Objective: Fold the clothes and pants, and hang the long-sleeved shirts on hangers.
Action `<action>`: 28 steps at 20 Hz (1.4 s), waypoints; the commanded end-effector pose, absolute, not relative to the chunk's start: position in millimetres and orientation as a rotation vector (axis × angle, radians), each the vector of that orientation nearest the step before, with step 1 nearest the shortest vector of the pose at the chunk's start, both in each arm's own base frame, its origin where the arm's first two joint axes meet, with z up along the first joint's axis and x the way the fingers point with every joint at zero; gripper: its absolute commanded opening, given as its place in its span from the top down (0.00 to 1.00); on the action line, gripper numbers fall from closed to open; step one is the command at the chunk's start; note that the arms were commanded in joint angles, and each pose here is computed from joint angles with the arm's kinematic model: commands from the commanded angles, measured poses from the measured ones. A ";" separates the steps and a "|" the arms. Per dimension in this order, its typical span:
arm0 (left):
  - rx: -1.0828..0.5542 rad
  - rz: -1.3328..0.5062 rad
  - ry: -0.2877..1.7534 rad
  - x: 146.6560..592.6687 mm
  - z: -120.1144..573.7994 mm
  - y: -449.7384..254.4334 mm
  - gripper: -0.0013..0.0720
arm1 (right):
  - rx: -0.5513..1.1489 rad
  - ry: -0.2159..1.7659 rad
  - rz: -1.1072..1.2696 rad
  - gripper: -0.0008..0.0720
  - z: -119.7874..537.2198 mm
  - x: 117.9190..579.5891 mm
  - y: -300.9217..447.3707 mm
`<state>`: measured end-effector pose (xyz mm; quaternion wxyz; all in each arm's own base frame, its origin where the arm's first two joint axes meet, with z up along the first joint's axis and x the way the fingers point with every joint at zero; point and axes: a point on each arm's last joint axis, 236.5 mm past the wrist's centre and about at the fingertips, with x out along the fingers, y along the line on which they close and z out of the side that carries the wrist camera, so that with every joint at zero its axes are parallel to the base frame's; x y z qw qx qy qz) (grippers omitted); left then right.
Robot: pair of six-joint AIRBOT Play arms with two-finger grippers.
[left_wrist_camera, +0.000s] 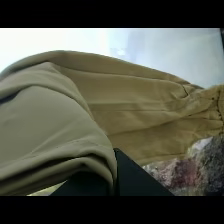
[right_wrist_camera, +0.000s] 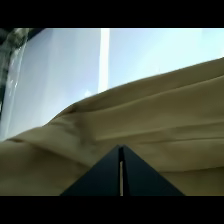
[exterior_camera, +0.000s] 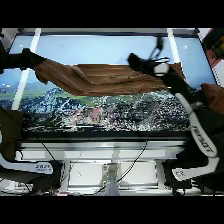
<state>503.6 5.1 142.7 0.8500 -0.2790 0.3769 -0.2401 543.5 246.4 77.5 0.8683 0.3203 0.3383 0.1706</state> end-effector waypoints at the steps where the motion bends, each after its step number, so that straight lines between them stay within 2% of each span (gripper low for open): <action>1: -0.565 -0.533 0.789 492.5 158.7 -2.7 0.95 | 0.674 0.855 0.459 0.95 36.5 527.2 336.3; 4: -0.572 -0.574 0.785 484.9 169.5 -12.2 0.95 | 0.713 0.941 0.501 0.95 12.2 515.7 387.5; 7: -0.589 -0.603 0.749 482.4 185.7 -18.8 0.95 | 0.742 0.910 0.524 0.95 9.0 518.0 420.9; 12: -0.618 -0.630 0.715 482.9 198.5 -24.4 0.95 | 0.870 1.076 0.480 0.95 -41.5 503.2 462.5; 17: -0.645 -0.651 0.634 496.8 215.6 -39.7 0.95 | 0.910 1.167 0.495 0.95 -66.9 476.1 501.3; 20: -0.586 -0.664 0.582 510.4 219.0 -63.8 0.95 | 0.871 1.213 0.516 0.95 -70.1 462.7 505.5; 23: -0.494 -0.640 0.559 528.8 206.9 -93.2 0.95 | 0.741 1.240 0.591 0.95 -60.2 464.4 483.5; 26: -0.370 -0.627 0.664 535.9 157.1 -132.6 0.96 | 0.598 1.268 0.625 0.95 -45.0 473.3 435.4; 28: -0.361 -0.681 0.730 534.2 127.0 -169.3 0.96 | 0.547 1.262 0.596 0.95 -29.8 486.4 398.4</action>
